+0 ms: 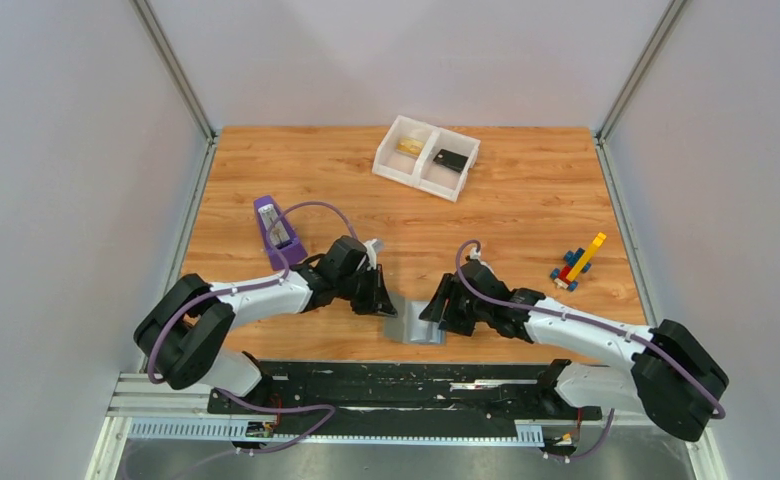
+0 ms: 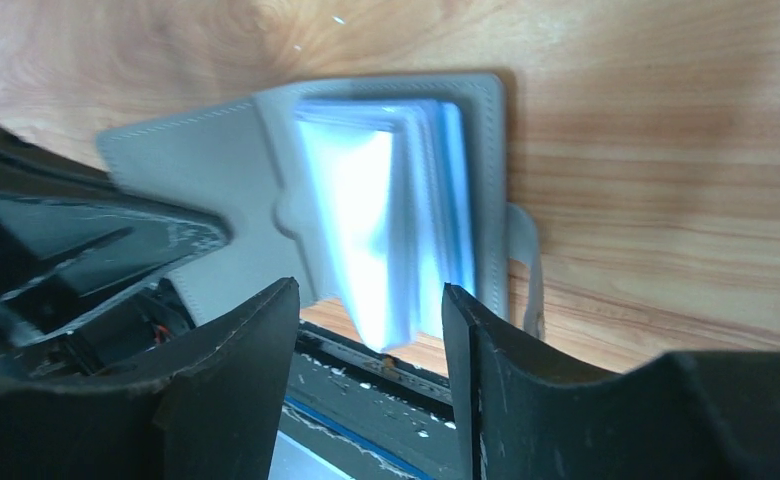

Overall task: Take the credit cards out of the card holder
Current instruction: Remove the credit card from the card holder.

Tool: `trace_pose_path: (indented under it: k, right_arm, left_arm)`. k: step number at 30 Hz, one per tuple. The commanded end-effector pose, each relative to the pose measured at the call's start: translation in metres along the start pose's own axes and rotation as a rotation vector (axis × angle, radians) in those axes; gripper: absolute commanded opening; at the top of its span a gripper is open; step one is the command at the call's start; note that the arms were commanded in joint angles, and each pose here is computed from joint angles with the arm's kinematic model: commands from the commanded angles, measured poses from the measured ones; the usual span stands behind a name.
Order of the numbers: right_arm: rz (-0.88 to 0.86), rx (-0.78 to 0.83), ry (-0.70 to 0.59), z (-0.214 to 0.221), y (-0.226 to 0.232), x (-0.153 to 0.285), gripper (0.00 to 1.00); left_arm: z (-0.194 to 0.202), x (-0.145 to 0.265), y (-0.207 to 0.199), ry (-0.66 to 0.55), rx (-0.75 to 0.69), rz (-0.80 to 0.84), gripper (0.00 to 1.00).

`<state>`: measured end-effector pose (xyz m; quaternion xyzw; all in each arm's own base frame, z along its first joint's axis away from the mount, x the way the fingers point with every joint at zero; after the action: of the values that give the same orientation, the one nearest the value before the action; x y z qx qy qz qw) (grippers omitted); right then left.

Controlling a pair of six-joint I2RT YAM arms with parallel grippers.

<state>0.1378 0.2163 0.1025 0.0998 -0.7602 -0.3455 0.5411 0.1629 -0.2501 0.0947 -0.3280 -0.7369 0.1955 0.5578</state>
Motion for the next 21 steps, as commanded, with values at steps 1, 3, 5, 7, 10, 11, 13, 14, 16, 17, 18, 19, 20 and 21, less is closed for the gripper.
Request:
trace_pose_path:
  k: [1,3,5,7,10,11,13,14,16,17,18,19,20,21]
  right_arm:
    - [0.028,-0.015,-0.021,0.000,0.008,-0.005,0.57]
    - [0.018,-0.008,-0.024,0.001,0.011,-0.008,0.57]
    - [0.002,-0.002,-0.027,0.001,0.013,-0.010,0.57]
    - [-0.006,0.004,-0.031,0.000,0.014,-0.011,0.56]
    - [-0.012,0.013,-0.040,0.000,0.014,-0.013,0.55]
    - [-0.013,0.016,-0.041,0.000,0.014,-0.013,0.55]
    - [-0.015,0.018,-0.043,-0.001,0.013,-0.014,0.54]
    - [-0.016,0.020,-0.042,-0.001,0.014,-0.015,0.54]
    - [-0.011,0.024,-0.042,0.000,0.012,-0.016,0.53]
    - [-0.015,0.025,-0.042,-0.001,0.013,-0.016,0.52]
    - [-0.021,0.032,-0.040,0.000,0.014,-0.016,0.51]
    - [-0.028,0.035,-0.037,0.000,0.015,-0.016,0.51]
    - [-0.034,0.042,-0.036,0.000,0.016,-0.016,0.50]
    - [-0.044,0.049,-0.035,-0.001,0.018,-0.015,0.49]
  left_arm:
    - [-0.013,0.006,-0.008,-0.093,-0.002,0.020,0.00]
    - [-0.011,0.005,-0.007,-0.086,0.001,0.021,0.00]
    - [-0.010,0.004,-0.007,-0.084,0.000,0.027,0.00]
    - [-0.011,0.002,-0.006,-0.085,-0.001,0.033,0.00]
    - [-0.009,0.000,-0.004,-0.078,0.002,0.036,0.00]
    - [-0.008,-0.001,-0.004,-0.075,0.003,0.036,0.00]
    - [-0.007,-0.001,-0.004,-0.071,0.002,0.038,0.00]
    - [-0.007,-0.001,-0.003,-0.070,0.001,0.038,0.00]
    - [-0.007,-0.002,-0.003,-0.069,0.000,0.037,0.00]
    - [-0.007,-0.002,-0.003,-0.068,-0.001,0.038,0.00]
    - [-0.007,-0.002,-0.003,-0.067,-0.002,0.038,0.00]
    - [-0.007,-0.003,-0.003,-0.066,-0.003,0.038,0.00]
    - [-0.007,-0.003,-0.003,-0.065,-0.002,0.038,0.00]
    - [-0.007,-0.003,-0.003,-0.064,-0.002,0.038,0.00]
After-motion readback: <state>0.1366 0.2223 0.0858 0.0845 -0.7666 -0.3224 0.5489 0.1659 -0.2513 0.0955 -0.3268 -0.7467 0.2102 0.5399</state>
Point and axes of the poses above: each gripper's point midway between its finger pads, its own x axis back along the fingers, its own y axis along the line the jaws close on, z = x × y, the point moved 6 cm from there along x, back along the fingers, and after that the axes turned 5 degrees about -x, right-handed, at the moved point
